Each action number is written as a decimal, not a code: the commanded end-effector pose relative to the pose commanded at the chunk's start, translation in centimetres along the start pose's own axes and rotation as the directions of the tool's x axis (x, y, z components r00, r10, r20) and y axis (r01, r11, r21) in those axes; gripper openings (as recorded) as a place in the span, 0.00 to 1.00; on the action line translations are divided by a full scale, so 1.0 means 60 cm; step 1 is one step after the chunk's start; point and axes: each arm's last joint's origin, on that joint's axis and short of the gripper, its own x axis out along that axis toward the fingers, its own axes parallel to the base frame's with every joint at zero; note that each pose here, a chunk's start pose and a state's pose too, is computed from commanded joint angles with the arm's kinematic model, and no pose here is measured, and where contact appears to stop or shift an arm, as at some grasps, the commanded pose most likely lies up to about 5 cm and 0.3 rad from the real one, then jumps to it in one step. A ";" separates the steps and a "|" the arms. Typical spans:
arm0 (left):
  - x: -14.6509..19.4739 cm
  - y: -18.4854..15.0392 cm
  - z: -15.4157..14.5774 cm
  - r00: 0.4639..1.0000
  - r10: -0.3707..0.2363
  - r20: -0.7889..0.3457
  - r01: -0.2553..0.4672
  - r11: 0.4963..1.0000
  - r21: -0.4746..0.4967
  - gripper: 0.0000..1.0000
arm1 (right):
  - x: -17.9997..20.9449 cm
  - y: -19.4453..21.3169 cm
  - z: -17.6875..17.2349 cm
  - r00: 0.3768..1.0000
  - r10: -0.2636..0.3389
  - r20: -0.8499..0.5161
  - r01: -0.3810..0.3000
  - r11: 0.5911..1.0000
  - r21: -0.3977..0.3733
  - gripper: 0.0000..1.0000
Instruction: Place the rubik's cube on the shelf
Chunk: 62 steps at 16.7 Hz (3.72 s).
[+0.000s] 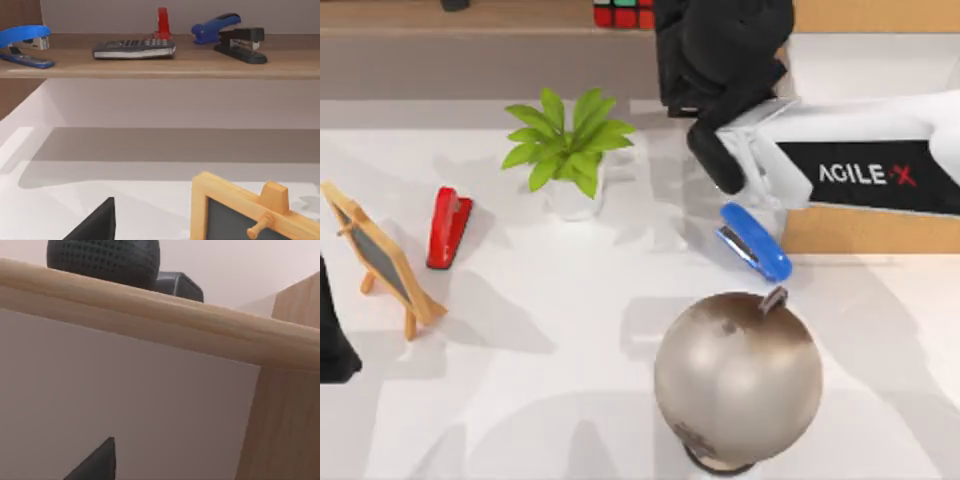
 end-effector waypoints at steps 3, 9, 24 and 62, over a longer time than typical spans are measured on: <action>0.000 0.000 0.000 1.000 0.000 0.000 0.000 1.000 0.000 1.00 | -0.056 -0.079 -0.001 0.996 -0.026 0.080 0.044 0.973 -0.226 1.00; 0.000 0.000 0.000 1.000 0.000 0.000 0.000 1.000 0.000 1.00 | -0.245 -0.195 -0.075 0.998 0.039 0.054 0.012 0.700 -0.714 1.00; 0.000 0.000 0.000 1.000 0.000 0.000 0.000 1.000 0.000 1.00 | -0.382 -0.307 -0.221 0.914 0.018 -0.405 -0.400 0.208 -0.893 1.00; 0.000 0.000 0.000 1.000 0.000 0.000 0.000 1.000 0.000 1.00 | -0.342 -0.309 -0.227 0.925 0.013 -0.381 -0.374 0.217 -0.902 0.00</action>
